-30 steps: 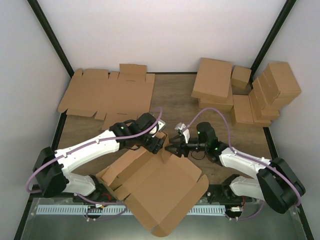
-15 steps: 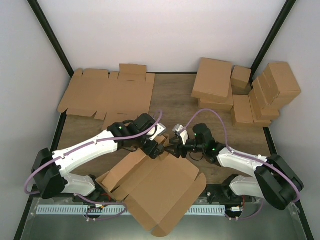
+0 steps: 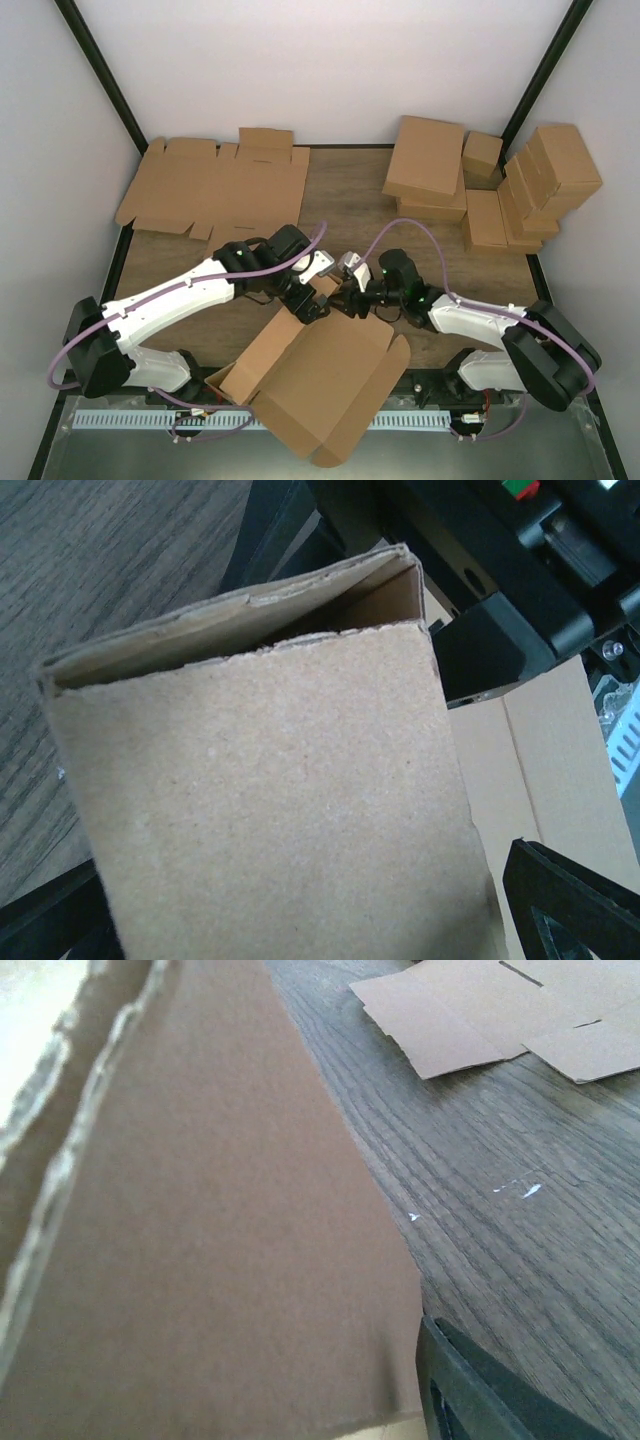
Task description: Fold the paper box
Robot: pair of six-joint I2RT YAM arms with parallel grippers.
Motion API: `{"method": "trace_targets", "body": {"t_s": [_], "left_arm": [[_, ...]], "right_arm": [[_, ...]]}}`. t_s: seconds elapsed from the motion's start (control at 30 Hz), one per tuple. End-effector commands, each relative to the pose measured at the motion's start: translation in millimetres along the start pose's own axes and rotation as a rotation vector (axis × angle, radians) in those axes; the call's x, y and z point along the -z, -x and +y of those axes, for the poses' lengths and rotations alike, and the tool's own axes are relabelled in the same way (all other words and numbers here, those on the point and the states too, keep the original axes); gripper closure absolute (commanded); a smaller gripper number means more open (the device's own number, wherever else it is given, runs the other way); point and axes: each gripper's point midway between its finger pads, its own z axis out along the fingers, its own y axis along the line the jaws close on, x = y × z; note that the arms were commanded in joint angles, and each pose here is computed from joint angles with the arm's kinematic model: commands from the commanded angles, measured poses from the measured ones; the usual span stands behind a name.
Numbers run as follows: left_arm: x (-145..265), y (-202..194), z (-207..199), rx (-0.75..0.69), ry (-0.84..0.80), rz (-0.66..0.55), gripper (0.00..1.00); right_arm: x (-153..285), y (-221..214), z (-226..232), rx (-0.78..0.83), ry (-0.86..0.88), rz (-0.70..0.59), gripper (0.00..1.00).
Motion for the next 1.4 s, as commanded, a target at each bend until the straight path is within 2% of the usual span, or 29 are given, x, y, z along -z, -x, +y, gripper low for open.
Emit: {"method": "trace_targets", "body": {"t_s": [0.0, 0.2, 0.4, 0.6, 0.8, 1.03, 1.17, 1.27, 1.37], "left_arm": [[2, 3, -17, -0.031, -0.078, 0.013, 0.00], [2, 6, -6, -0.015, -0.018, 0.007, 0.02], [12, 19, -1, 0.055, -0.063, -0.072, 0.04], [20, 26, 4, 0.104, -0.142, -0.138, 0.08], [20, 24, 12, 0.137, -0.184, -0.152, 0.11], [23, 24, 27, 0.181, -0.180, -0.170, 0.12], [41, 36, 32, 0.196, -0.173, -0.239, 0.05], [50, 44, 31, 0.205, -0.173, -0.280, 0.02], [41, 40, 36, 0.225, -0.163, -0.254, 0.03]], "right_arm": [[-6, 38, -2, 0.094, -0.049, -0.091, 0.49], [-2, 48, 3, 0.131, -0.078, -0.159, 0.55], [-7, 58, 6, 0.189, -0.176, -0.214, 0.67], [-4, 71, 1, 0.187, -0.260, -0.308, 0.68], [-12, 73, -12, 0.169, -0.323, -0.329, 0.72], [-17, 74, -26, 0.128, -0.402, -0.355, 0.91], [-13, 73, -40, 0.083, -0.483, -0.344, 0.99], [-4, 71, -47, 0.062, -0.540, -0.347, 0.99], [-5, 66, -57, 0.047, -0.596, -0.306, 0.95]]}}
